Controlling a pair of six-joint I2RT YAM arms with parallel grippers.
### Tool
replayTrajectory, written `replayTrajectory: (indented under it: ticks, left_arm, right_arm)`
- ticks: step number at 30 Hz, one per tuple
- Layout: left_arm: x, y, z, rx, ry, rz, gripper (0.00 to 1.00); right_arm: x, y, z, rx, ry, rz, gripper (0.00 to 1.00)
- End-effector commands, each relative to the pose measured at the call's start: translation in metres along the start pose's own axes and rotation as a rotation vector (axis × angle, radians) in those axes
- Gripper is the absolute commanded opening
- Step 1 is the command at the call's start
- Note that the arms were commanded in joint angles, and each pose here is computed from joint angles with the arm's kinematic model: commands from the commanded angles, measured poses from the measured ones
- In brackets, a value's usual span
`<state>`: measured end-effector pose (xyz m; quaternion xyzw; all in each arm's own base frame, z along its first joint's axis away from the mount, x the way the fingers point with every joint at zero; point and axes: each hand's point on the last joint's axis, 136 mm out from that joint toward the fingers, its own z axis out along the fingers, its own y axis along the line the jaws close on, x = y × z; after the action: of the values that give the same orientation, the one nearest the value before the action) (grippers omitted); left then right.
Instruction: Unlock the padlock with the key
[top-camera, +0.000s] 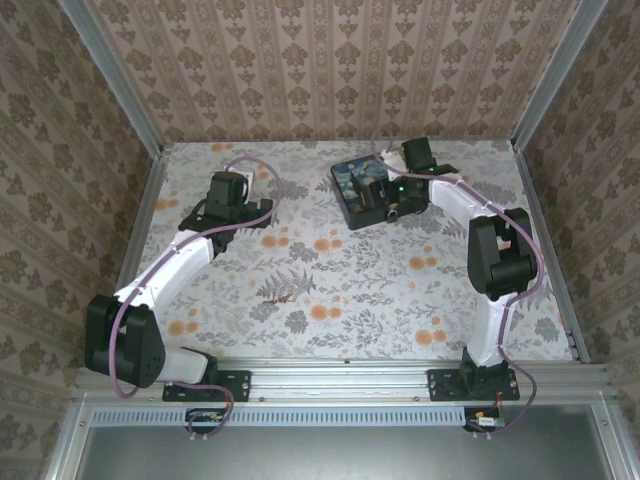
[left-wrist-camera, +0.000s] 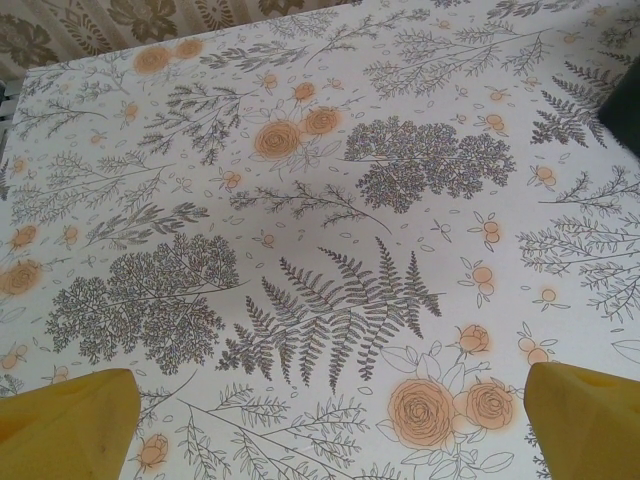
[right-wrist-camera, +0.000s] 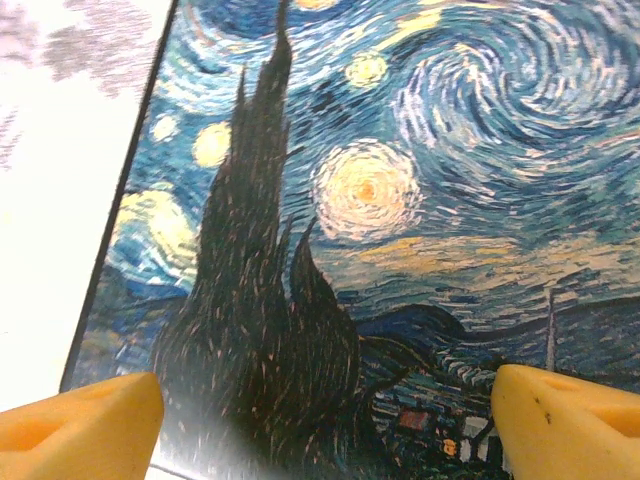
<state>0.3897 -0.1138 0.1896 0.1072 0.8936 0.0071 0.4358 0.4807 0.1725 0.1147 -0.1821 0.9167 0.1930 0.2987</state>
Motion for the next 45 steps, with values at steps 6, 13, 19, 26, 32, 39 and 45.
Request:
replayTrajectory:
  ticks: [6, 13, 19, 26, 32, 39, 45]
  left_arm:
    - [0.011, -0.034, 0.004, 0.097, 0.061, -0.16, 1.0]
    - [0.022, -0.1, 0.014, 0.264, 0.193, -0.264, 1.0]
    - [0.053, -0.099, 0.011, 0.233, 0.346, -0.314, 0.99]
    - [0.108, -0.036, -0.015, 0.057, 0.519, -0.432, 1.0]
    - [0.124, 0.034, -0.023, -0.017, 0.538, -0.714, 1.0]
    - [0.145, 0.06, -0.022, -0.002, 0.644, -0.907, 0.98]
    - [0.137, 0.066, -0.026, 0.017, 0.592, -0.933, 0.99]
  right_arm:
    - [0.002, 0.078, 0.004, -0.274, 0.04, 0.353, 0.8]
    - [-0.021, 0.045, -0.041, -0.136, -0.05, 0.366, 0.81]
    - [0.004, 0.044, -0.058, -0.104, -0.018, 0.358, 0.79]
    - [0.047, 0.133, -0.067, -0.274, 0.045, 0.135, 0.6]
    - [0.082, 0.228, -0.046, -0.411, 0.088, -0.101, 0.52]
    - [0.121, 0.311, 0.005, -0.375, 0.106, -0.484, 0.45]
    - [0.136, 0.336, 0.035, -0.318, 0.026, -0.746, 0.35]
